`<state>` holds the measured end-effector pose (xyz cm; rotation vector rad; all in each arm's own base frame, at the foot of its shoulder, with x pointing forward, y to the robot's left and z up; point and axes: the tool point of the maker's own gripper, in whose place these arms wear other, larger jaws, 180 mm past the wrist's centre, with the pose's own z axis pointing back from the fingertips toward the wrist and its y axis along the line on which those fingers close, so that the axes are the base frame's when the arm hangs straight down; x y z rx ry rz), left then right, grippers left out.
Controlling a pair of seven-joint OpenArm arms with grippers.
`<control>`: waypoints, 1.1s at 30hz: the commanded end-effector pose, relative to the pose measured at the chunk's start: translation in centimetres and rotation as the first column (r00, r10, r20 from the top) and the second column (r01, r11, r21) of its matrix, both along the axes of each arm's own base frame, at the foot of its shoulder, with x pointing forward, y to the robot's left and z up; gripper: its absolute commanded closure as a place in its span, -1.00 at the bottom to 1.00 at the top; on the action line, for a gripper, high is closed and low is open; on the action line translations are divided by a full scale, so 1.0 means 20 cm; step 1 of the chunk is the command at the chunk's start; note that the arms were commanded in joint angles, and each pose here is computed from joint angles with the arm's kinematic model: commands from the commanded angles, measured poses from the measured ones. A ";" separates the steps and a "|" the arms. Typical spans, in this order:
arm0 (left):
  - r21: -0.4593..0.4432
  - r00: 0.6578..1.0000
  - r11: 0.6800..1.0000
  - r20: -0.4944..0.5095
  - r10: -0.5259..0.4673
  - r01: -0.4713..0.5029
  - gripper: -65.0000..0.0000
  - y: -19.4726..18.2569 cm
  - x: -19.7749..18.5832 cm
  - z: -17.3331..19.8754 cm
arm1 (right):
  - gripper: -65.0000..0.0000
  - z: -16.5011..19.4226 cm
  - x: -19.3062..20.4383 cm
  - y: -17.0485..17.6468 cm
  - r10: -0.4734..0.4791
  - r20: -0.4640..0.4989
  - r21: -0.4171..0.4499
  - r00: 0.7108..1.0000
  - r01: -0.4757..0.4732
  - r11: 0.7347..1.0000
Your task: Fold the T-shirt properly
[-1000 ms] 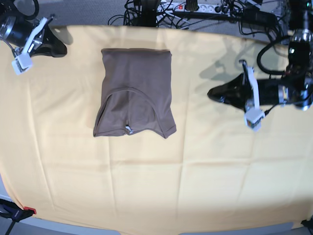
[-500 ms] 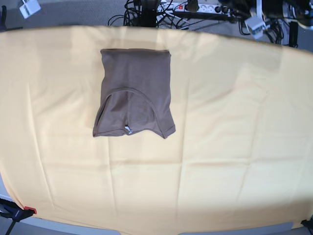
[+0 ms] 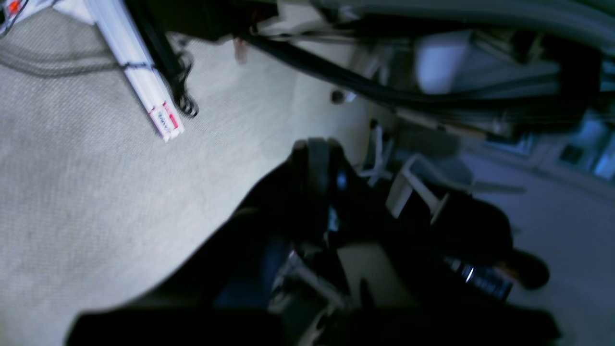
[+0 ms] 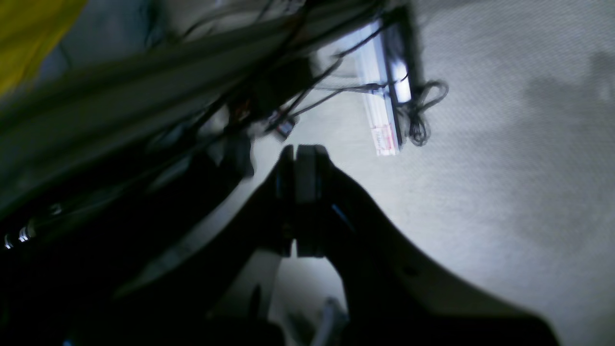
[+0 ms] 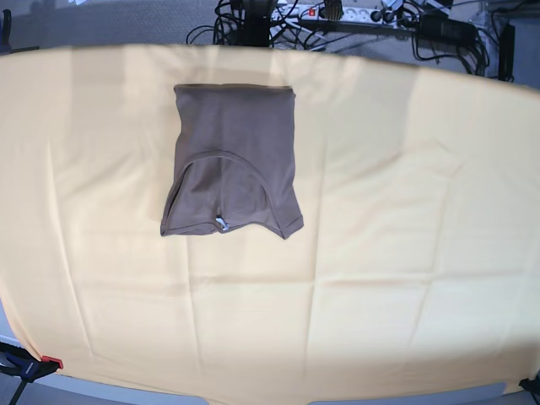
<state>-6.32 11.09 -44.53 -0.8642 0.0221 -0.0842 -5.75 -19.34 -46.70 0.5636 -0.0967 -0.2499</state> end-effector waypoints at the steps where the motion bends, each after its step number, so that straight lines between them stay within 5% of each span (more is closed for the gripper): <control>1: 0.012 1.000 1.000 -0.008 0.018 -0.017 1.00 0.01 0.00 -0.05 | 1.00 -0.04 -0.01 -0.02 0.011 -0.015 -0.010 1.000 -0.011 1.000; 7: 0.145 0.993 0.982 0.014 0.120 -0.121 1.00 0.03 0.05 -0.47 | 1.00 -0.41 0.02 0.01 0.093 -0.042 -0.097 0.995 -0.096 0.991; 11: 0.287 0.987 0.947 0.098 0.123 -0.147 1.00 0.10 0.11 -0.69 | 1.00 -0.58 0.09 0.11 0.221 0.034 -0.132 0.975 -0.214 0.968; 16: 0.463 0.935 0.846 0.338 0.107 -0.265 1.00 0.22 0.25 -0.82 | 1.00 -0.75 0.12 0.09 0.397 0.025 -0.335 0.918 -0.366 0.868; 18: 0.482 0.916 0.828 0.390 0.090 -0.286 1.00 0.17 0.26 -0.84 | 1.00 -0.79 0.14 0.09 0.428 0.003 -0.387 0.904 -0.394 0.834; 23: 0.508 0.923 0.822 0.381 0.054 -0.257 1.00 -0.05 0.19 -0.87 | 1.00 -0.82 0.14 0.24 0.501 0.004 -0.402 0.866 -0.457 0.793; 28: 0.450 0.924 0.848 0.367 0.110 -0.280 1.00 -0.34 0.19 -0.85 | 1.00 -0.82 0.10 0.36 0.542 0.008 -0.384 0.840 -0.498 0.777; 33: 0.424 0.923 0.858 0.362 0.135 -0.291 1.00 -0.44 0.19 -0.84 | 1.00 -0.82 0.10 0.40 0.554 0.023 -0.372 0.832 -0.507 0.777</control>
